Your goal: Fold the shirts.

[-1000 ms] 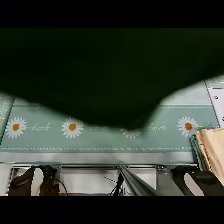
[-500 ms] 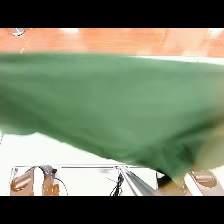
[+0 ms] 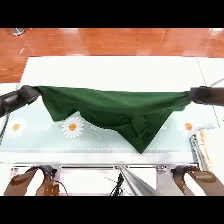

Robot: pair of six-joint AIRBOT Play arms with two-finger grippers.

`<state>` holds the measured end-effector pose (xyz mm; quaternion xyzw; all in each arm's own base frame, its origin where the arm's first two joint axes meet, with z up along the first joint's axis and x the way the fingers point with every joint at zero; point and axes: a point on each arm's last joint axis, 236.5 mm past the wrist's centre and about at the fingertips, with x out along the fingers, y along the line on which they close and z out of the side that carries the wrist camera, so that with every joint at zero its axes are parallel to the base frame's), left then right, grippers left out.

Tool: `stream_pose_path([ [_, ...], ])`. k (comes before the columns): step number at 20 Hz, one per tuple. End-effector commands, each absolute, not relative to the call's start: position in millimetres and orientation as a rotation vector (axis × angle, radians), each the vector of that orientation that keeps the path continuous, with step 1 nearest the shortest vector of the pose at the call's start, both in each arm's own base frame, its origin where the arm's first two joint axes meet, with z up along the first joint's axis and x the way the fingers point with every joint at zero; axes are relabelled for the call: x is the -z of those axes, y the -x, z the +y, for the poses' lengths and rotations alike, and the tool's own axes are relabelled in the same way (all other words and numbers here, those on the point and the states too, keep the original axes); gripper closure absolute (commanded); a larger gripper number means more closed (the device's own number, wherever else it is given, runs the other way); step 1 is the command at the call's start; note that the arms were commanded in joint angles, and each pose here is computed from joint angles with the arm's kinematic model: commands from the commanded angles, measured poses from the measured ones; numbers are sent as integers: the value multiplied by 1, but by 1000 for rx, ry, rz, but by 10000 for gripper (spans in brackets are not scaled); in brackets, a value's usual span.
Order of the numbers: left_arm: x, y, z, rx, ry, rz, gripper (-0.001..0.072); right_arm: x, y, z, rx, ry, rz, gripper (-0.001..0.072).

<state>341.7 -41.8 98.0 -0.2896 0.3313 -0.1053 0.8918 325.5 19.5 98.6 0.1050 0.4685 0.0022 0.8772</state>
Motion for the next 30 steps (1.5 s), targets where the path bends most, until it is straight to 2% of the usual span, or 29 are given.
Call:
stream_pose_path([
  [1,-43,-374,-60,223,630,810,685,-37,-383,29,-8,-303,1057,692],
  [3,-23,-382,-78,253,637,887,683,-13,-402,41,-35,-347,1129,692],
  [4,-16,-384,-85,256,660,916,635,-4,-409,46,-46,-373,1160,692],
  [5,-12,-386,-89,250,685,935,435,1,-414,50,-53,-391,1181,688],
  [6,-11,-386,-91,257,693,950,2,2,-419,49,-53,-397,1197,559],
  [7,-13,-382,-90,276,676,977,2,-3,-422,44,-55,-387,1205,190],
  [8,-17,-375,-83,292,641,1016,2,-14,-424,34,-69,-358,1200,95],
  [11,-34,-351,-54,294,681,1092,3,-47,-414,-31,10,-389,1183,93],
  [14,-30,-307,-67,319,776,1158,3,-34,-368,-98,188,-507,1203,94],
  [18,20,-242,-159,471,972,1295,3,32,-312,-85,248,-705,1192,94],
  [20,46,-227,-184,455,975,1340,4,49,-299,-67,231,-744,1184,94],
  [23,68,-226,-213,446,924,1380,6,51,-293,-46,154,-776,1188,94],
  [26,84,-241,-237,392,965,1388,6,51,-291,-41,131,-776,1204,94],
  [30,85,-259,-263,429,935,1403,6,51,-289,-40,125,-776,1211,94],
])
